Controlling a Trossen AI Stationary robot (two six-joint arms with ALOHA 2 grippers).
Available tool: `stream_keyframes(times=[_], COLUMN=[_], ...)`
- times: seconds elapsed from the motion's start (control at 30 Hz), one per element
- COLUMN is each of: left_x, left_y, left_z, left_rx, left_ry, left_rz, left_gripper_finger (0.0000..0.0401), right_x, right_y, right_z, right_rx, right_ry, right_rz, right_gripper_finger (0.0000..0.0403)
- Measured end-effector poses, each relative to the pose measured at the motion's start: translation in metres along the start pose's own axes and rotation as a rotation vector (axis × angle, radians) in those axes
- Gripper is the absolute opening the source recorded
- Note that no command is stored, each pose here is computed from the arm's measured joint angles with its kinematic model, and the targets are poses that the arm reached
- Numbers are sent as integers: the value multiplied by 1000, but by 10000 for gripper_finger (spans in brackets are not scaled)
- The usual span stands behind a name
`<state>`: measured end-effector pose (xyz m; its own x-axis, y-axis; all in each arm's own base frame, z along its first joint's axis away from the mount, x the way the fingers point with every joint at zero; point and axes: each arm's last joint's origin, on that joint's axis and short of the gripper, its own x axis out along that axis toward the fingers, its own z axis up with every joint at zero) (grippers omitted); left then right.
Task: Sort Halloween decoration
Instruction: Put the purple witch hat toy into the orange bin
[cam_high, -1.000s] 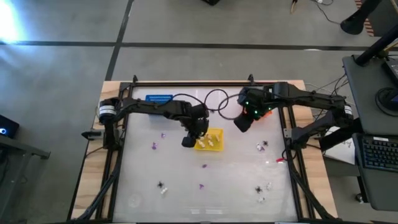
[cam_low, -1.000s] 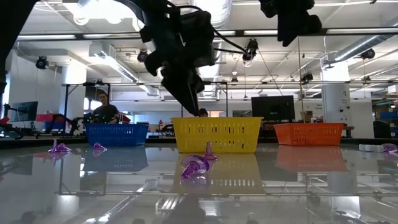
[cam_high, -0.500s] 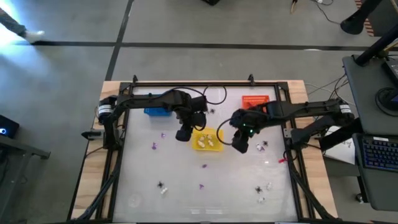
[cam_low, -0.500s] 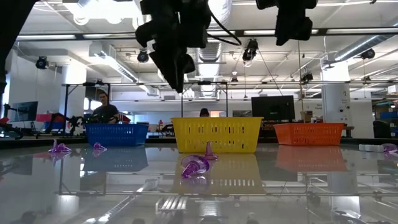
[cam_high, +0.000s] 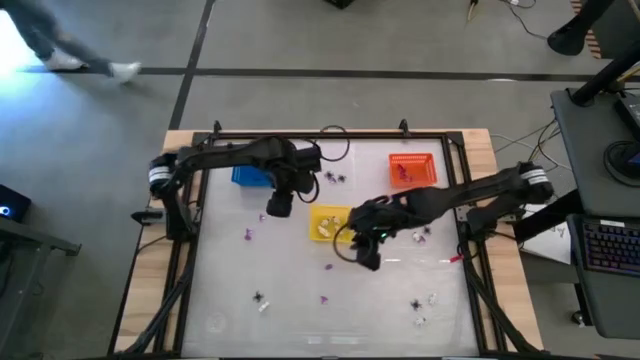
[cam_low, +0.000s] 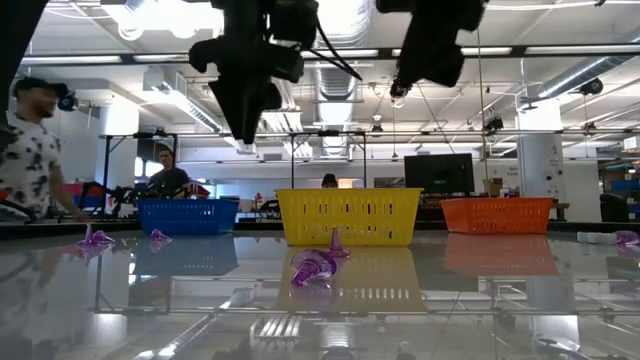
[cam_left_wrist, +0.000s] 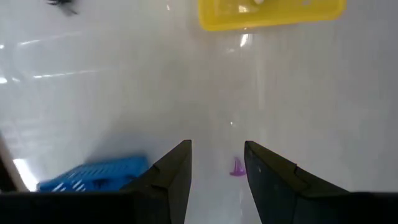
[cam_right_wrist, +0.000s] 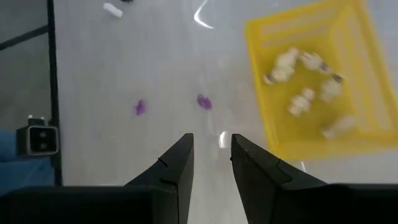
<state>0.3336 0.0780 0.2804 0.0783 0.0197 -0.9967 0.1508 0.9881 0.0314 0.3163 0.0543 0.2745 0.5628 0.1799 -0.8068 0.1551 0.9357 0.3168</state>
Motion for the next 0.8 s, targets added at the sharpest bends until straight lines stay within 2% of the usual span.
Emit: stream_keyframes(times=[0.2, 0.4, 0.57, 0.8], left_x=[-34, -70, -92, -110], left_y=[1, -7, -15, -23], left_z=[-22, -45, -63, -82], left_rx=[-69, -138, -175, -196], left_ry=[-77, -185, -262, -330], left_rz=[34, 71, 93, 112], left_gripper_finger=[130, 130, 130, 130], right_x=[47, 85, 107, 125], right_y=[-1, 10, 22, 23], right_z=[-3, -11, -12, -5], right_rx=[-24, -115, -235, -254], right_ry=[99, 178, 163, 133], right_rz=[-38, -40, 17, 15], right_gripper_finger=[98, 98, 98, 98])
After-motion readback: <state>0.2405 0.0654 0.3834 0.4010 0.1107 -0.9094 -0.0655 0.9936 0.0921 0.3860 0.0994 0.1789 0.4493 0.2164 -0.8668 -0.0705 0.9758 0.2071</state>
